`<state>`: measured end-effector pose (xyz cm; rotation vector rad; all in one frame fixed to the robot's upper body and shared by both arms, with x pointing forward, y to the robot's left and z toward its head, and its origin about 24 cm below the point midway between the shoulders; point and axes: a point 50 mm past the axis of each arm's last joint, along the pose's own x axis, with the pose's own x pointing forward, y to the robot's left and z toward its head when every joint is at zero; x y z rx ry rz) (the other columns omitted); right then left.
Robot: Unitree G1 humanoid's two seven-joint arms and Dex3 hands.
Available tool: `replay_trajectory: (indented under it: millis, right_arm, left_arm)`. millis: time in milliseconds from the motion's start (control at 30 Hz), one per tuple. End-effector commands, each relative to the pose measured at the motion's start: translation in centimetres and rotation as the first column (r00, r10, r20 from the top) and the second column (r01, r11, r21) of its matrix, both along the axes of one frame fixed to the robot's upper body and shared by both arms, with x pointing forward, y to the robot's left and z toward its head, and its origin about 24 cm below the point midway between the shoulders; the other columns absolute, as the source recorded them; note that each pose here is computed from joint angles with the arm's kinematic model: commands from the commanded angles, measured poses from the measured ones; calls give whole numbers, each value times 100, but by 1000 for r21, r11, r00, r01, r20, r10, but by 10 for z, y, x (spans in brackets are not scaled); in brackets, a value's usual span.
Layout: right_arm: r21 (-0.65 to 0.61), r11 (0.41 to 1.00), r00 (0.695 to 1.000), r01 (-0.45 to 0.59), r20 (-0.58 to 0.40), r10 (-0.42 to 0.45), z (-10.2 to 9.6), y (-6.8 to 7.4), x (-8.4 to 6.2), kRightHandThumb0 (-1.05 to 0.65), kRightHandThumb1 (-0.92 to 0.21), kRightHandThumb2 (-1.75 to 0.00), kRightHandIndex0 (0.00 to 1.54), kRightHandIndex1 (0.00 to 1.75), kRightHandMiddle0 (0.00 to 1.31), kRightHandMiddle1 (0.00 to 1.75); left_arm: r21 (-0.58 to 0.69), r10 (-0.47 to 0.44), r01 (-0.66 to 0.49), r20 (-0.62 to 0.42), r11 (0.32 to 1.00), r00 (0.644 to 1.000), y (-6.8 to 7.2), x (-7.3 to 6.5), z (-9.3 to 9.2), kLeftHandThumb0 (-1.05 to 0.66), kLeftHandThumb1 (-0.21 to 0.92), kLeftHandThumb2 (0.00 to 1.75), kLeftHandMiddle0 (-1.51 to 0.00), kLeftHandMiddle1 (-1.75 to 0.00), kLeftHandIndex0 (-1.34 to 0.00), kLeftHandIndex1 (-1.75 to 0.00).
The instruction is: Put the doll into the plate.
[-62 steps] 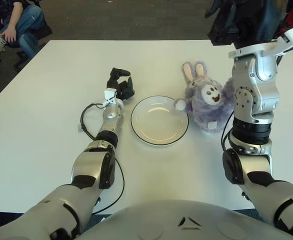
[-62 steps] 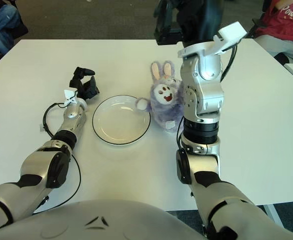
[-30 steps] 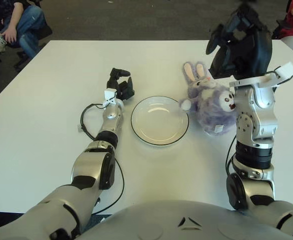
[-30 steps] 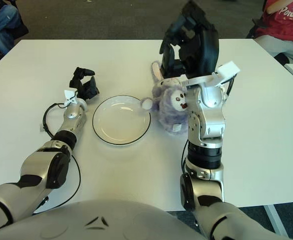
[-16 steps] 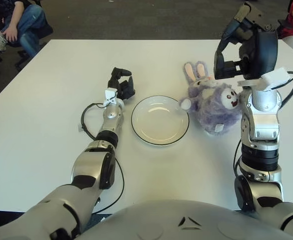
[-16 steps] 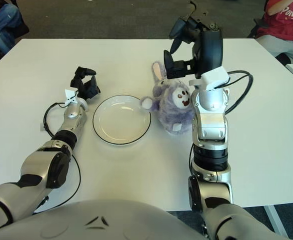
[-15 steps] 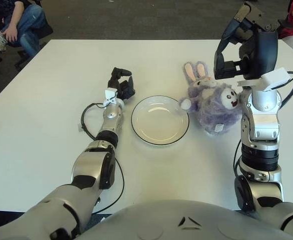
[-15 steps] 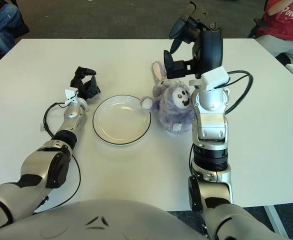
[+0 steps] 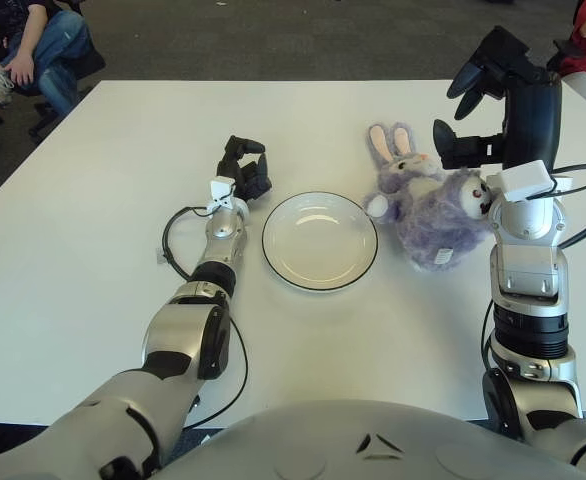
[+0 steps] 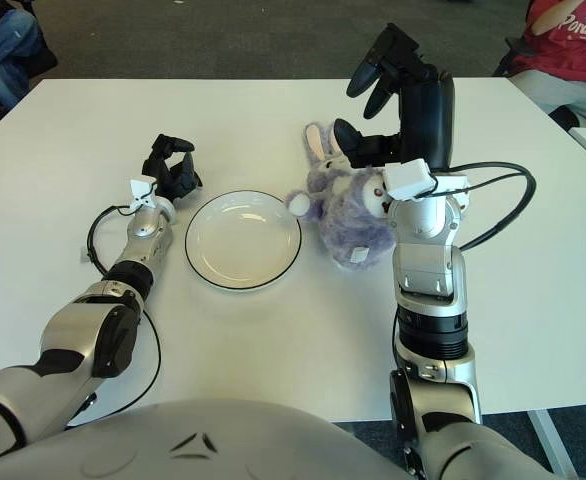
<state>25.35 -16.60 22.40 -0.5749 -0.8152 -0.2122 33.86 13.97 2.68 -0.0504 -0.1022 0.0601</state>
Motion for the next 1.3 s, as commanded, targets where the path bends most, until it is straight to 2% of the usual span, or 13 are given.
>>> replay_trajectory:
  millis: [0,167,500,800,933,1000,1100,1233,1267]
  right_arm:
    - [11,999,999,42,24,-42,-1,-2,-6,-1,-6,-159,79,174,61,169]
    - [16,997,997,73,38,-73,-4,-3,-11,-1,-8,-155,78,175,61,163]
    - [52,995,996,86,1,-86,-10,-2,-19,-1,-11,-149,77,175,65,153]
    - [60,994,994,94,41,-97,-9,-3,-28,-1,-15,-143,73,175,67,147]
    - [58,993,994,99,42,-102,-15,-1,-47,-1,-25,-132,55,175,66,152]
    - [51,993,993,110,32,-111,-17,-2,-50,-1,-28,-129,50,175,66,154]
    - [30,991,991,132,15,-133,-19,-3,-52,-1,-40,-115,40,172,61,155]
    - [21,992,992,126,10,-126,-20,-2,-52,-1,-45,-108,40,174,56,151]
    - [22,993,993,119,9,-119,-21,-2,-52,-1,-45,-108,44,174,54,147]
  left_arm:
    - [-2,30,-31,-188,1000,982,11,-33,-50,-38,68,85,-96,-175,-34,-175]
    - [0,34,-35,-189,999,981,12,-32,-49,-38,68,86,-96,-175,-34,-175]
    - [7,40,-40,-186,999,982,13,-31,-48,-39,65,89,-97,-175,-36,-175]
    - [1,45,-45,-194,999,980,13,-31,-48,-39,62,93,-99,-175,-38,-175]
    - [-4,51,-52,-199,999,979,12,-30,-48,-40,61,95,-100,-175,-39,-175]
    - [-6,54,-56,-199,998,978,11,-30,-48,-40,60,95,-100,-175,-39,-175]
    - [-7,57,-60,-197,998,979,10,-30,-48,-40,60,97,-99,-175,-40,-175]
    - [-2,51,-52,-194,999,980,8,-30,-48,-40,59,97,-98,-175,-40,-175]
    - [-1,48,-50,-193,999,980,8,-30,-48,-40,59,97,-98,-175,-40,-175]
